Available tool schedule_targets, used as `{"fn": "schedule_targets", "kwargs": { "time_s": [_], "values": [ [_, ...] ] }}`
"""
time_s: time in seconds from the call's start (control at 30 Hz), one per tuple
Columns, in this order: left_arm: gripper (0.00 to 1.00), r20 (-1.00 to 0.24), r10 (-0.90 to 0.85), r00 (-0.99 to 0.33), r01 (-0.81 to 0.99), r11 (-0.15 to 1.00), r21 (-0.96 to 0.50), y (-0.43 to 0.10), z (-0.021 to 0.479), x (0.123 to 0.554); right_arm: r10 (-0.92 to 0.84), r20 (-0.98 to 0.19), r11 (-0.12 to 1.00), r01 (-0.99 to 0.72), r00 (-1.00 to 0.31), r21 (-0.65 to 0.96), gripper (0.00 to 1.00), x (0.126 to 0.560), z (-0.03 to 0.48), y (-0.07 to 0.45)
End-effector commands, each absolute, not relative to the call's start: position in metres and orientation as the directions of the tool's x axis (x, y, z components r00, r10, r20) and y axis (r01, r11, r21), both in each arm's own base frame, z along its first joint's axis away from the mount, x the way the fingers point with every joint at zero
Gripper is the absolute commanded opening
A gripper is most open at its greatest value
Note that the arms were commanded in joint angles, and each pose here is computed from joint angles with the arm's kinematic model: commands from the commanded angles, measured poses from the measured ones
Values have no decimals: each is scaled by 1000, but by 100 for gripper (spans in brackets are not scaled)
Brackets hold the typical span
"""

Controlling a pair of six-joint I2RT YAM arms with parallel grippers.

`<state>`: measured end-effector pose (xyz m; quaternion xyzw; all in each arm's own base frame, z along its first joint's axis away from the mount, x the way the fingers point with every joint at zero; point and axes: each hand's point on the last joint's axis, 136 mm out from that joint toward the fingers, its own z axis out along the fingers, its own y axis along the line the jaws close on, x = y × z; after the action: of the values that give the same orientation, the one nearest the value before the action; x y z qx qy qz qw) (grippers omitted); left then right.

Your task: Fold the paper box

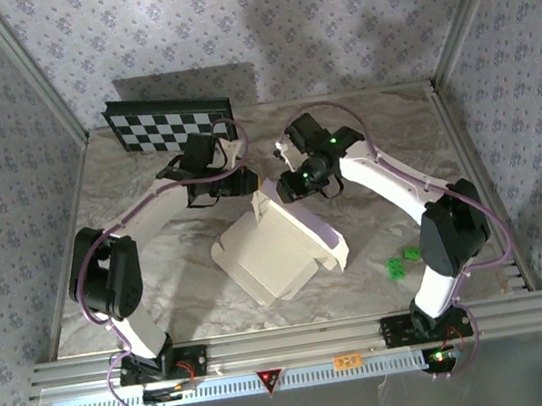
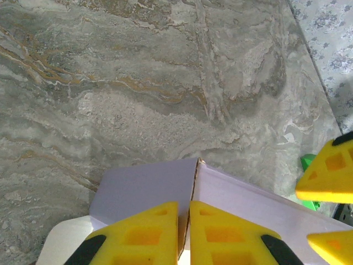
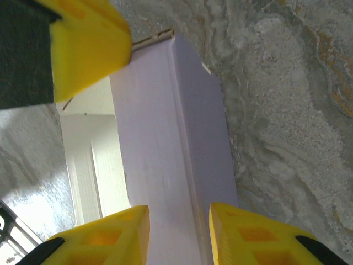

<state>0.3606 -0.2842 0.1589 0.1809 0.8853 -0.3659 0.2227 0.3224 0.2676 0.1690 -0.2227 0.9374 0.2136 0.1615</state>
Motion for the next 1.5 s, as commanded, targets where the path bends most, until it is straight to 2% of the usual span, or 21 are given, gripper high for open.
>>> {"fn": "schedule_targets", "kwargs": {
  "time_s": [0.0, 0.2, 0.37, 0.73, 0.93, 1.1, 1.27, 1.47],
  "values": [
    [12, -405, 208, -890, 423, 707, -566, -274, 124, 334, -275, -425, 815, -444, -862, 373, 35, 335, 181, 265],
    [12, -406, 205, -890, 422, 708, -567, -274, 124, 335, -257, -376, 783, -420, -890, 459, 34, 326, 168, 264],
    [12, -411, 198, -890, 421, 706, -570, -275, 126, 335, -259, -347, 783, -407, -901, 471, 33, 317, 159, 261],
    [12, -411, 195, -890, 419, 706, -571, -275, 126, 336, -252, -405, 749, -442, -879, 494, 31, 314, 178, 264],
    [12, -408, 192, -892, 413, 712, -568, -274, 124, 337, -256, -382, 754, -431, -888, 496, 32, 309, 170, 261],
    [12, -412, 187, -892, 412, 710, -571, -274, 125, 337, -263, -356, 766, -419, -897, 488, 28, 304, 157, 257],
    [12, -437, 181, -881, 429, 698, -574, -275, 131, 336, -270, -340, 777, -413, -901, 475, 20, 304, 147, 255],
    [21, -523, 137, -841, 465, 677, -571, -268, 158, 342, -279, -336, 780, -416, -900, 467, 16, 304, 143, 254]
  ]
}}
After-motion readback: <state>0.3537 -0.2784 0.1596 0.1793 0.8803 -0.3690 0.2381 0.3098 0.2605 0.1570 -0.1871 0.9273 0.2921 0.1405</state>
